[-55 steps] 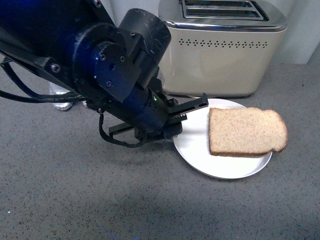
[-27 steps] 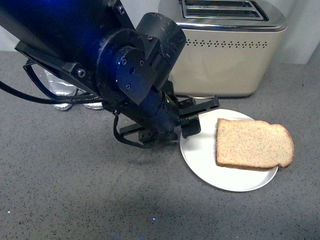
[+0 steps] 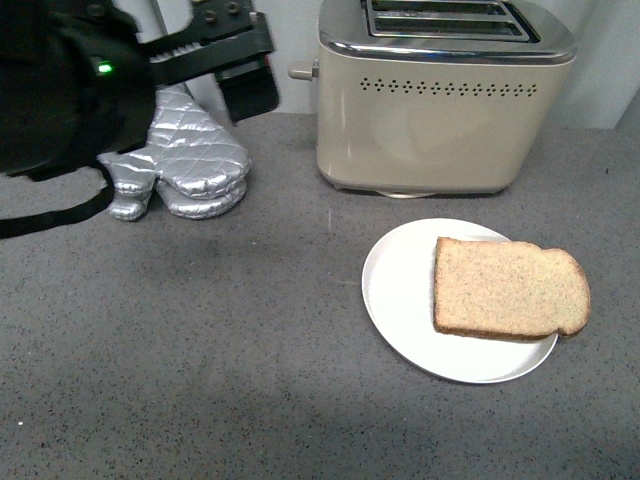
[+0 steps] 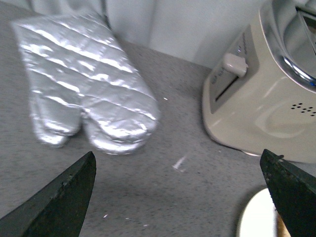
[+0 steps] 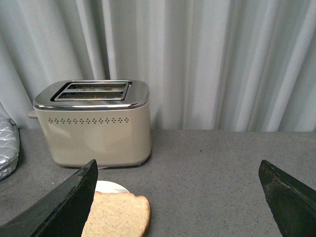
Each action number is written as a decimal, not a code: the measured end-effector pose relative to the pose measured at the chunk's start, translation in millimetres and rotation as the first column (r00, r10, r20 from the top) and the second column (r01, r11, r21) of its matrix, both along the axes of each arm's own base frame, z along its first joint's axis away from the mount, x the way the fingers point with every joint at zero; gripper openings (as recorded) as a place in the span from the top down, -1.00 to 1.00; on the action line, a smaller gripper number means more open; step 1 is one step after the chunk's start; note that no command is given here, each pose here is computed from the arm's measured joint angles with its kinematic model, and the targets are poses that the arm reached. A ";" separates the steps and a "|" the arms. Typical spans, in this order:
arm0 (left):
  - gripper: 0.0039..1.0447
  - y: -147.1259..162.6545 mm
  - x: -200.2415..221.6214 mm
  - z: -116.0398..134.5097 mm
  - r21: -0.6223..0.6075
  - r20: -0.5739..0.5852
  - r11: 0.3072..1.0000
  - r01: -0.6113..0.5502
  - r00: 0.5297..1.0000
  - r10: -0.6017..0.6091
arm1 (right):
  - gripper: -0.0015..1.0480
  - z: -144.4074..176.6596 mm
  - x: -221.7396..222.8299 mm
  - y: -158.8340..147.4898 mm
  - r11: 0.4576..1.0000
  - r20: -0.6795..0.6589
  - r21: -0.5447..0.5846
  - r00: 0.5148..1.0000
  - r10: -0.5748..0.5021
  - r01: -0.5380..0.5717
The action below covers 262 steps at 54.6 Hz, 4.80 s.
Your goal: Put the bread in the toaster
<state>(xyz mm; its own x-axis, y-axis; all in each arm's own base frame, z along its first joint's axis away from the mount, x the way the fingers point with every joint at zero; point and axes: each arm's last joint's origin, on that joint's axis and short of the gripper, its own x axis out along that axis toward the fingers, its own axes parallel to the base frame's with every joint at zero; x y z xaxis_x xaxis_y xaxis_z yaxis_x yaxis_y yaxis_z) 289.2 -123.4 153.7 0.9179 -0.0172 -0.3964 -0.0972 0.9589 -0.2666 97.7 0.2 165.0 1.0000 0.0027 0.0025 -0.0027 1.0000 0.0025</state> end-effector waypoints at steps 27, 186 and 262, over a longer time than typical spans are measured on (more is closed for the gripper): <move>0.88 87.0 -94.0 6.8 0.270 0.368 0.963 -0.012 0.925 -0.092 | -0.81 0.0 0.0 0.0 1.000 0.000 0.000 1.000 0.000 0.000; -0.88 123.2 -192.4 15.9 0.278 0.400 0.960 -0.019 0.911 -0.098 | -0.81 -3.9 59.4 -13.4 0.988 -0.333 -0.148 0.939 -0.082 0.034; -0.88 123.2 -192.4 15.9 0.278 0.400 0.960 -0.019 0.911 -0.098 | -0.40 -117.9 240.0 -1.8 0.911 -0.836 0.409 0.416 0.358 0.040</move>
